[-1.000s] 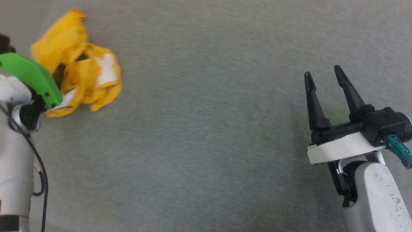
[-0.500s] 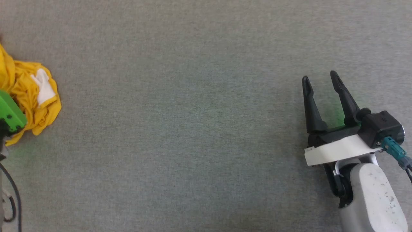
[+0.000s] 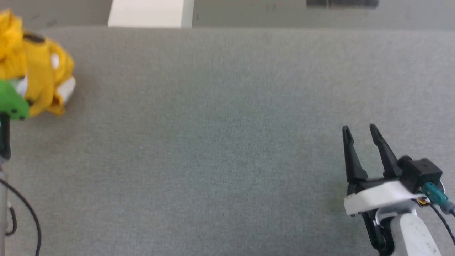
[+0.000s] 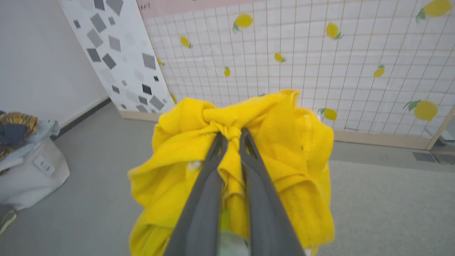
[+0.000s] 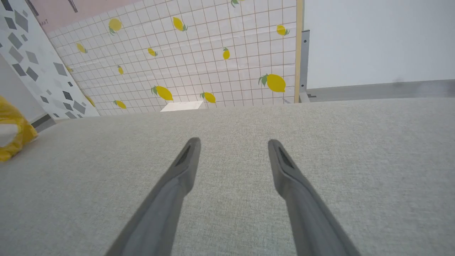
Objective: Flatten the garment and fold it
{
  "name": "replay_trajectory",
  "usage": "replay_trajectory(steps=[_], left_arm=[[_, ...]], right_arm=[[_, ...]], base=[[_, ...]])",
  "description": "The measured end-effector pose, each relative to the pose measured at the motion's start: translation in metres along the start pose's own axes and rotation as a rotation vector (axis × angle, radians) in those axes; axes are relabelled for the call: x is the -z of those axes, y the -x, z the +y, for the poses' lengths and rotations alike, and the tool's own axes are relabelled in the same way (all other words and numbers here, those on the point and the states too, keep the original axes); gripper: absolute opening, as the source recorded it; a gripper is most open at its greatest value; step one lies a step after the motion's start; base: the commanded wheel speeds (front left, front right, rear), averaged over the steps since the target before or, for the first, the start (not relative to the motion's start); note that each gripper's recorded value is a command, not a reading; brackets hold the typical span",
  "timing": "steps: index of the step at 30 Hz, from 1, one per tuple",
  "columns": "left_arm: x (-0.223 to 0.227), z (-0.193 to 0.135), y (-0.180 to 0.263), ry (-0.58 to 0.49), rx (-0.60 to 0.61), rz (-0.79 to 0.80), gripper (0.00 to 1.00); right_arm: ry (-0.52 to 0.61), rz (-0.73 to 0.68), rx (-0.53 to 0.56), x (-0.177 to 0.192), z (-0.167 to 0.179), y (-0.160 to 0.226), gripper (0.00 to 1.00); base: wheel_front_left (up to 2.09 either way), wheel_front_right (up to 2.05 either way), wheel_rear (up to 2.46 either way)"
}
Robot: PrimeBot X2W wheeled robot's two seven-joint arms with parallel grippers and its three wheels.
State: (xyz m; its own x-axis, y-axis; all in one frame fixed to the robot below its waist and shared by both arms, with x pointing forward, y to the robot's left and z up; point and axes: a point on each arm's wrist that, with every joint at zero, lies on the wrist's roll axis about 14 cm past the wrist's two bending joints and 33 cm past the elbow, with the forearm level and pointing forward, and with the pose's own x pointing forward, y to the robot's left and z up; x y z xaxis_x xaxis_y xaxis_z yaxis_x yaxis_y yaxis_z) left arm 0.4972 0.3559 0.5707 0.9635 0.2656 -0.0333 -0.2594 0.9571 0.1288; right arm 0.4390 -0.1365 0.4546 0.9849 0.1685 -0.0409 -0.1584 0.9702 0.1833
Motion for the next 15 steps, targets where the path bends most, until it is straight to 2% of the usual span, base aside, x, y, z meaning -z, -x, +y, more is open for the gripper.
replay_trajectory(steps=[2,4,7,12,15], left_arm=[[-0.052,-0.013,0.006,-0.008,0.039,-0.150,0.00],[-0.087,-0.025,0.015,-0.001,0.077,-0.243,0.00],[-0.127,-0.063,0.031,0.024,0.175,-0.339,0.00],[-0.181,-0.141,0.060,0.077,0.381,-0.476,0.00],[-0.189,-0.198,0.080,0.115,0.533,-0.491,0.00]], right_arm=[[0.000,-0.036,0.012,-0.014,-0.002,0.011,1.00],[0.001,-0.059,0.019,-0.024,-0.003,0.020,1.00],[0.004,-0.092,0.038,-0.038,-0.007,0.035,1.00],[0.014,-0.139,0.087,-0.055,-0.020,0.057,1.00],[0.021,-0.162,0.128,-0.064,-0.033,0.070,1.00]], base=[[0.00,0.00,0.00],[0.00,0.00,0.00],[0.00,0.00,0.00],[0.00,0.00,0.00],[0.00,0.00,0.00]])
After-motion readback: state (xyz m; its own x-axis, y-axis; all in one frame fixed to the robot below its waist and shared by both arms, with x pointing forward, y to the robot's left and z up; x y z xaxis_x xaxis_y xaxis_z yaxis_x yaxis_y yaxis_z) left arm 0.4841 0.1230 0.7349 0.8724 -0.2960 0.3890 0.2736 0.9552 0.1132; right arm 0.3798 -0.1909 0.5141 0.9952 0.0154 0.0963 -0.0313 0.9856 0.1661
